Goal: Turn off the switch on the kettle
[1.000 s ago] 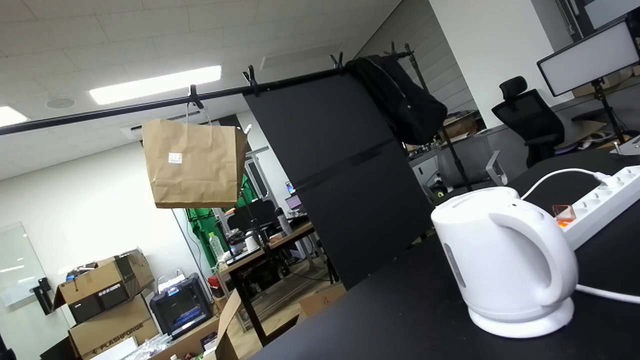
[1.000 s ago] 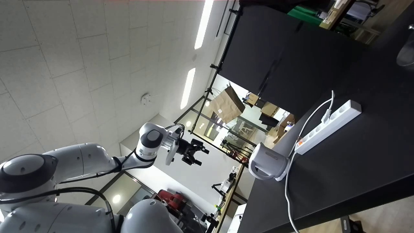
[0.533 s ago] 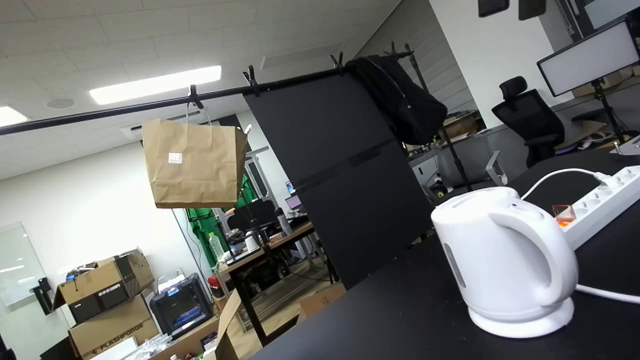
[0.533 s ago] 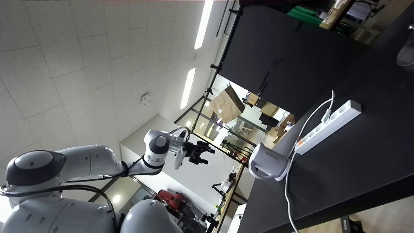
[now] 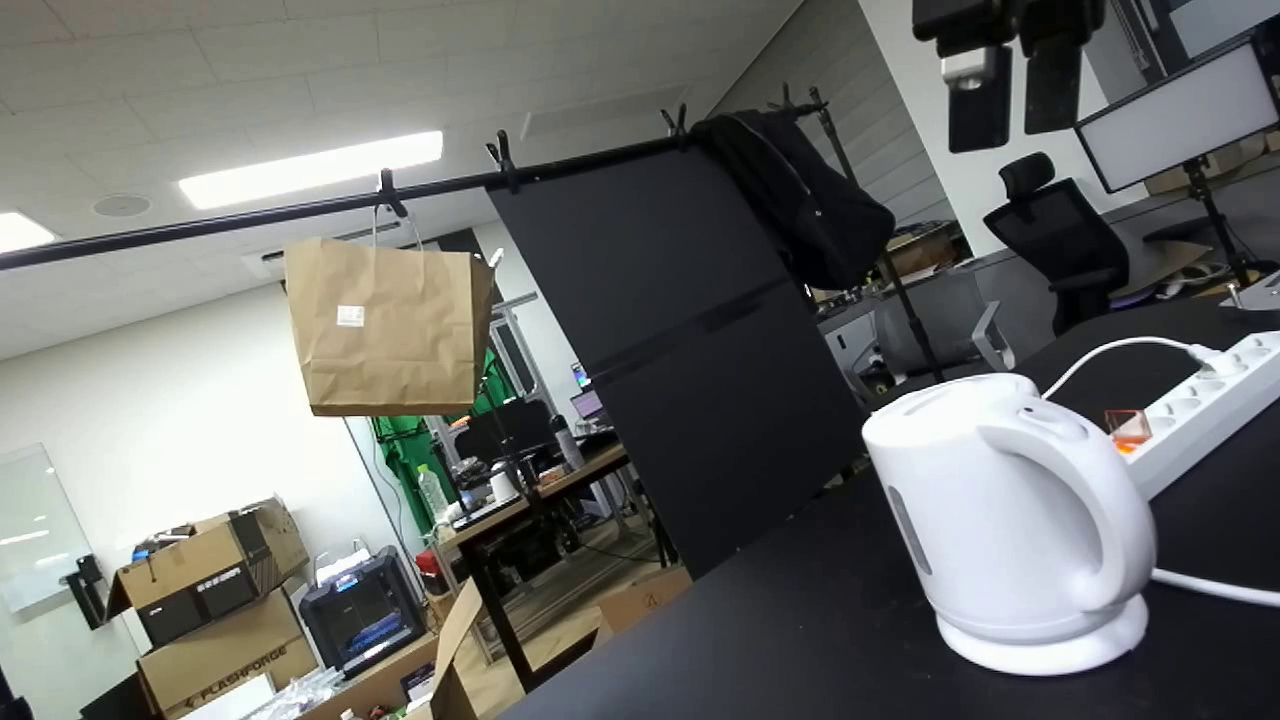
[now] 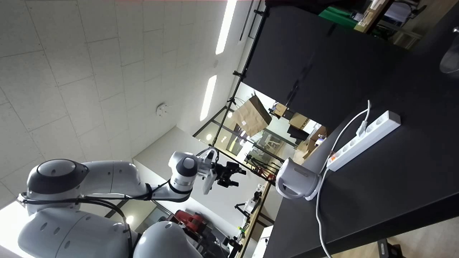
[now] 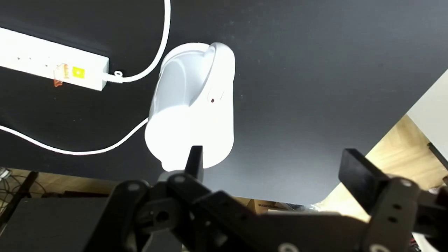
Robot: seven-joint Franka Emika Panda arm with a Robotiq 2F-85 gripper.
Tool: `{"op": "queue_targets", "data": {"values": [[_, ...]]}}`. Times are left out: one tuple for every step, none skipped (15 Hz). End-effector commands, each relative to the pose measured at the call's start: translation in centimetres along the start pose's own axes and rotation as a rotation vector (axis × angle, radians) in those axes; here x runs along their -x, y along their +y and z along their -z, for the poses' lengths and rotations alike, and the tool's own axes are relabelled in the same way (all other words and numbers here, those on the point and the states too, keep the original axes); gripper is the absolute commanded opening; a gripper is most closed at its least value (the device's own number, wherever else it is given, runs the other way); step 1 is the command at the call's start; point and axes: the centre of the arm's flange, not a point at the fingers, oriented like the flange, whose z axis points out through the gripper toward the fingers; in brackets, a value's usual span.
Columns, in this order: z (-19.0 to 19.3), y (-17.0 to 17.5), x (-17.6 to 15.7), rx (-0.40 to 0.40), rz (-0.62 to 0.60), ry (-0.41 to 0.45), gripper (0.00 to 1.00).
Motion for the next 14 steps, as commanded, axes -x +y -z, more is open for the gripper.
{"op": "queue_targets", "data": {"values": [[0.0, 0.0, 0.0, 0.0, 0.001, 0.001, 1.0], [0.0, 0.0, 0.0, 0.0, 0.001, 0.002, 1.0], [0.0, 0.0, 0.0, 0.0, 0.001, 0.002, 1.0], [0.0, 0.0, 0.0, 0.0, 0.001, 0.002, 1.0], [0.0, 0.0, 0.0, 0.0, 0.002, 0.003, 1.0], [0.0, 0.0, 0.0, 0.0, 0.002, 0.003, 1.0], [0.0, 0.0, 0.0, 0.0, 0.002, 0.003, 1.0], [0.0, 0.0, 0.0, 0.0, 0.002, 0.003, 1.0], [-0.5, -0.1, 0.1, 0.011, 0.027, 0.002, 1.0], [-1.5, -0.4, 0.5, 0.032, 0.012, 0.016, 1.0], [-2.5, -0.5, 0.8, 0.036, 0.006, 0.029, 1.0], [-3.5, -0.6, 1.5, 0.033, -0.004, 0.043, 1.0], [-4.4, -0.7, 2.0, 0.037, -0.02, 0.064, 1.0], [-5.3, -1.0, 2.6, 0.031, -0.041, 0.073, 1.0]]}}
